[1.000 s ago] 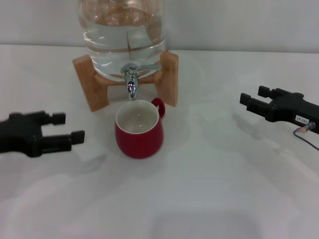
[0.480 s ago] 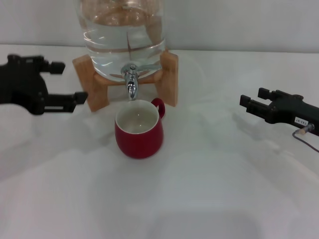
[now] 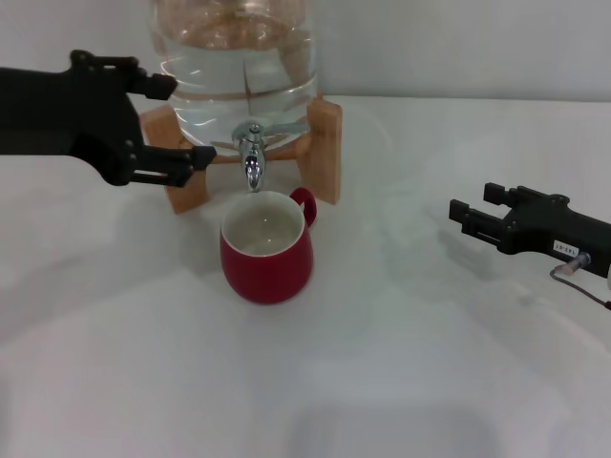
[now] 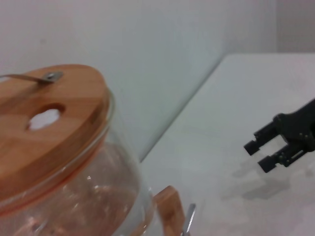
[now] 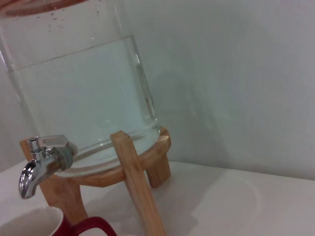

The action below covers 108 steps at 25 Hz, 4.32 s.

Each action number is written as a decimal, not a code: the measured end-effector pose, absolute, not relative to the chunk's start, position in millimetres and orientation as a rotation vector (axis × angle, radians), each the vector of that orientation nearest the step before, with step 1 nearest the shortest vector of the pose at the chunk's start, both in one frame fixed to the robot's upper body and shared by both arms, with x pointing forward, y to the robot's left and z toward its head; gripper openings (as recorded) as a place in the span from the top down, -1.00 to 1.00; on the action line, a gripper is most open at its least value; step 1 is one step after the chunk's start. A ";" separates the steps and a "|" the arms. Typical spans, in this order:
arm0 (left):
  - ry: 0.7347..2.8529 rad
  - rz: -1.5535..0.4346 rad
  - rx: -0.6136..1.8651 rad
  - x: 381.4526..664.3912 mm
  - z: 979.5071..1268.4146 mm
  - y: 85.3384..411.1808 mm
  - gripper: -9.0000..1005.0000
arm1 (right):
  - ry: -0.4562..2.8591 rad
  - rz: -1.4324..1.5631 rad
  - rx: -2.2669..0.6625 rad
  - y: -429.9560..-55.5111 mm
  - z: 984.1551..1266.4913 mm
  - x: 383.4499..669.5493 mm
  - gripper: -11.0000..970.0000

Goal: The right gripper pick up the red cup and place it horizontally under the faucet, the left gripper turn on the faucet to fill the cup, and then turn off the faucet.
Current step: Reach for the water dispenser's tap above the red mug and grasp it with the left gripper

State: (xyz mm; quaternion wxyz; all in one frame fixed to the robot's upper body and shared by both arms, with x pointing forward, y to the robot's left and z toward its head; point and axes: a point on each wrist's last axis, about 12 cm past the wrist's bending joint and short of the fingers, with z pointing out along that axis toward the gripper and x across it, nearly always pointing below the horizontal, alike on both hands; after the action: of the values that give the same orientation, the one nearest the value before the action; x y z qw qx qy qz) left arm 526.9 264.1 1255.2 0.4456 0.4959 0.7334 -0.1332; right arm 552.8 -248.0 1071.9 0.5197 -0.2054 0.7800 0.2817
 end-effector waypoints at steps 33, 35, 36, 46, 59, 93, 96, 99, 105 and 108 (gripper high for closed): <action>1.958 -0.246 1.467 563.4 1289.4 214.4 -0.64 | 1.626 0.676 -0.834 -224.0 1082.3 537.5 -0.31; 1.958 -0.253 1.460 566.6 1286.5 213.0 -0.64 | 1.610 0.662 -0.854 -222.7 1081.7 536.6 -0.31; 1.958 -0.258 1.459 568.0 1285.2 211.9 -0.64 | 1.606 0.656 -0.861 -222.3 1081.3 536.4 -0.31; 1.948 -0.292 1.493 581.6 1276.3 194.5 -0.64 | 1.596 0.633 -0.887 -222.6 1079.8 536.1 -0.31; 1.991 -0.234 1.606 597.0 1290.2 167.8 -0.63 | 1.594 0.632 -0.890 -223.8 1078.9 534.1 -0.31; 2.006 -0.171 1.727 625.0 1255.4 128.1 -0.63 | 1.596 0.620 -0.880 -225.4 1079.2 535.8 -0.31; 2.006 -0.168 1.726 626.0 1254.1 127.6 -0.63 | 1.596 0.620 -0.880 -225.2 1079.1 535.6 -0.31; 2.006 -0.165 1.726 626.3 1253.8 127.6 -0.63 | 1.594 0.622 -0.880 -225.0 1079.3 535.4 -0.31; 2.015 -0.169 1.726 627.2 1250.6 127.9 -0.63 | 1.592 0.624 -0.882 -225.2 1079.6 535.3 -0.31; 2.024 -0.173 1.723 628.3 1247.5 128.1 -0.63 | 1.593 0.623 -0.882 -225.7 1079.5 535.0 -0.31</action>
State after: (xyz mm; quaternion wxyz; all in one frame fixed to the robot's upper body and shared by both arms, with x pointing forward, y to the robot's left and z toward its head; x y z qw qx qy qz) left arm 628.3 128.1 1247.5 0.2365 0.6285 0.7383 -0.0633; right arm 535.0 -225.7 1079.5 0.5716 -0.3760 0.6792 0.2657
